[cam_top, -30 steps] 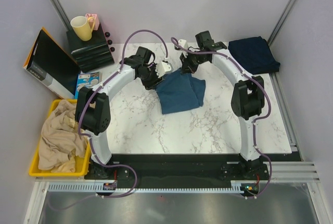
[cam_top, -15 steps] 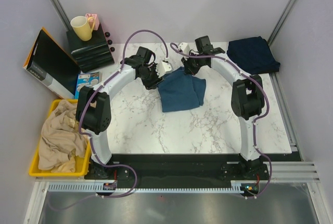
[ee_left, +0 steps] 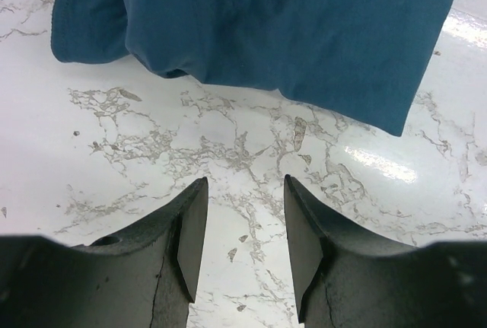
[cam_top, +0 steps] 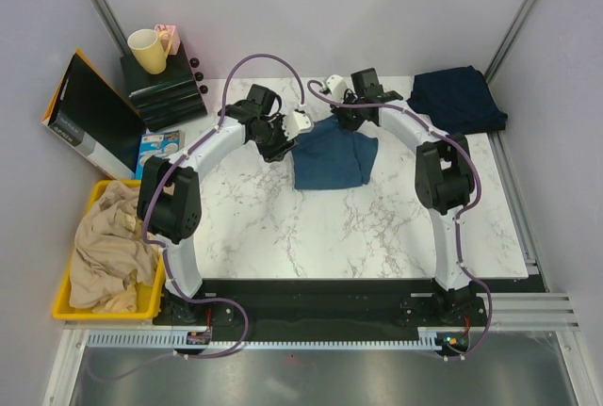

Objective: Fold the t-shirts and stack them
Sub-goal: Fold the tshirt

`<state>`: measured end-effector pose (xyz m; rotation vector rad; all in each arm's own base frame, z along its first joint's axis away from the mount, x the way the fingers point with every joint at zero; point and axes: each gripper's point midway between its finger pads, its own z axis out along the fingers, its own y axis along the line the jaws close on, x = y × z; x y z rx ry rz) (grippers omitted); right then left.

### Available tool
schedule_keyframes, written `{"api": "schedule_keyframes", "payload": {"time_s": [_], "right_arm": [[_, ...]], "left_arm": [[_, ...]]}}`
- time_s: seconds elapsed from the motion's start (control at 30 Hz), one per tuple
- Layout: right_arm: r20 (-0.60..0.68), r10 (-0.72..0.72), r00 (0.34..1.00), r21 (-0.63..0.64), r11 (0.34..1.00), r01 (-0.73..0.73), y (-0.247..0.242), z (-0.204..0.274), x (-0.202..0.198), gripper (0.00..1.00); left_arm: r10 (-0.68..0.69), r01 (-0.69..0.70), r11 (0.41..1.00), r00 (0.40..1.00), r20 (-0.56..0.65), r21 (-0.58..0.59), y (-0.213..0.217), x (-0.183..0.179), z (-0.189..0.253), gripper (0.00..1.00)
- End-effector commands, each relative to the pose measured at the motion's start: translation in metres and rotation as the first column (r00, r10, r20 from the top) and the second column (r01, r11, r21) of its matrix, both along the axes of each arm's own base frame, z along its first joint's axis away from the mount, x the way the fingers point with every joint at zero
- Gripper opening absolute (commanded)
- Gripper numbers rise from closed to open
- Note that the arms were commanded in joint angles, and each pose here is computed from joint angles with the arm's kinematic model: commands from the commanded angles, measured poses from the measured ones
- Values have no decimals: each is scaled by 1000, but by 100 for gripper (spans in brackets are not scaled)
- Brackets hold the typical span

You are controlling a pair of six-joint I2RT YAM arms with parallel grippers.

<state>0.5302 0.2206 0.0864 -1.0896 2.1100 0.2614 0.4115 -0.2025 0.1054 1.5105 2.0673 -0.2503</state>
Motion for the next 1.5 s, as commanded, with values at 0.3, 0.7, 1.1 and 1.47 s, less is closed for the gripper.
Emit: {"api": "schedule_keyframes", "payload": {"time_s": [0.3, 0.7, 1.1, 1.47], "right_arm": [[55, -59, 997, 3, 998, 58, -2, 0, 19, 0], [68, -64, 996, -10, 998, 65, -6, 6, 19, 0], [72, -65, 995, -14, 998, 66, -6, 7, 22, 0], [97, -95, 991, -21, 995, 97, -10, 17, 26, 0]], "left_arm": [[71, -44, 990, 977, 201, -135, -24, 50, 33, 52], [10, 27, 975, 986, 168, -218, -58, 77, 20, 52], [47, -4, 978, 978, 202, -210, -64, 100, 3, 2], [98, -16, 959, 955, 279, -284, -71, 112, 38, 2]]}}
